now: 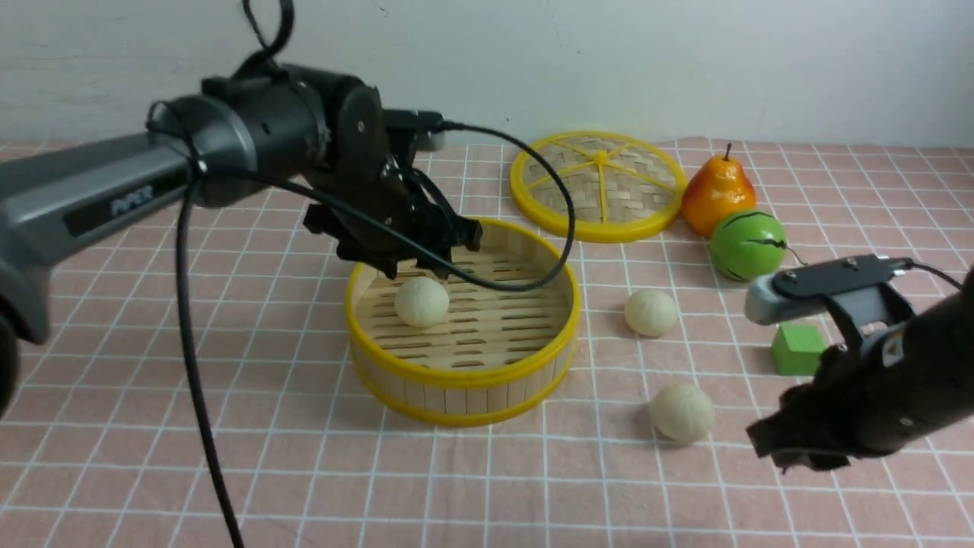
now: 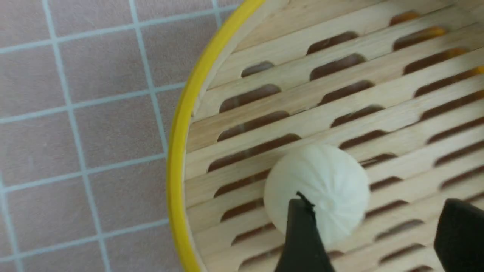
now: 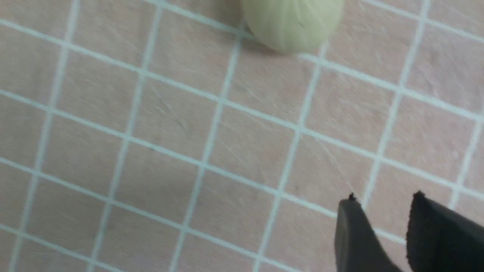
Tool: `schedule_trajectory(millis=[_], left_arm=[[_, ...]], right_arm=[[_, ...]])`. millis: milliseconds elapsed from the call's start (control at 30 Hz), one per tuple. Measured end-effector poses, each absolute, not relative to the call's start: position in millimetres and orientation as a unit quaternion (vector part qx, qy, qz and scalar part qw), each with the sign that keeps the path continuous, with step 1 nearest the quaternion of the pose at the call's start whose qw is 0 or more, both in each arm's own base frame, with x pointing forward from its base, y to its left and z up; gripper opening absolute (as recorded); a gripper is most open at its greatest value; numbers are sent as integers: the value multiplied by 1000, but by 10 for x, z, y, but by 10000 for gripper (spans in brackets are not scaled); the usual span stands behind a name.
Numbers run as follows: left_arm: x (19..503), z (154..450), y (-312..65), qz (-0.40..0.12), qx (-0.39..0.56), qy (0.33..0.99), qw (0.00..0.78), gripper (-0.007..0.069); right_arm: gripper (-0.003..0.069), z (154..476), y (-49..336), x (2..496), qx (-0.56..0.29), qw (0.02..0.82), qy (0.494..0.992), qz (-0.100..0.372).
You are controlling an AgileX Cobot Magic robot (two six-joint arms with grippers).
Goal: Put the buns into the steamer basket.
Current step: Use the right arm to grab a steamed stuffed bun, then use the right arm to put the steamed stuffed bun into the steamer
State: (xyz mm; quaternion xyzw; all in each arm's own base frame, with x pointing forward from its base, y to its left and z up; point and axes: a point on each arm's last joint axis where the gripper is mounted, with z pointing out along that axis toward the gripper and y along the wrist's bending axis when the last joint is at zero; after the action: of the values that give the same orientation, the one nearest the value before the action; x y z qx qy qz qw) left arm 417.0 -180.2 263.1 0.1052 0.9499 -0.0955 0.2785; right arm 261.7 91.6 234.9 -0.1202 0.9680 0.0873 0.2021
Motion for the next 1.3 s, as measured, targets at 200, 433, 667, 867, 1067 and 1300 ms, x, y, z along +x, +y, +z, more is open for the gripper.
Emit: schedule_trajectory(millis=[200, 433, 667, 867, 1067, 1300], left_arm=[[3521, 3510, -1527, -112, 100, 933, 327, 359], [2585, 3697, -1110, -110, 103, 925, 350, 116], [1622, 3625, -603, -84, 66, 911, 397, -11], [1059, 3126, -329, -96, 37, 886, 452, -13], [822, 2675, -219, -135, -9, 855, 500, -13], [826, 2677, -198, -136, -16, 839, 527, -13]], right_arm=[[349, 2178, 1168, 3225, -139, 197, 964, 112], [262, 1770, 1278, 3656, -154, 163, 970, 89], [13, 2217, 1358, 3765, -192, 146, 967, 79], [13, 2900, 1902, 3806, -273, 261, 920, 106], [20, 2629, 2578, 3835, -352, 327, 867, 129], [225, 1961, 2767, 3940, -362, 282, 880, 120]])
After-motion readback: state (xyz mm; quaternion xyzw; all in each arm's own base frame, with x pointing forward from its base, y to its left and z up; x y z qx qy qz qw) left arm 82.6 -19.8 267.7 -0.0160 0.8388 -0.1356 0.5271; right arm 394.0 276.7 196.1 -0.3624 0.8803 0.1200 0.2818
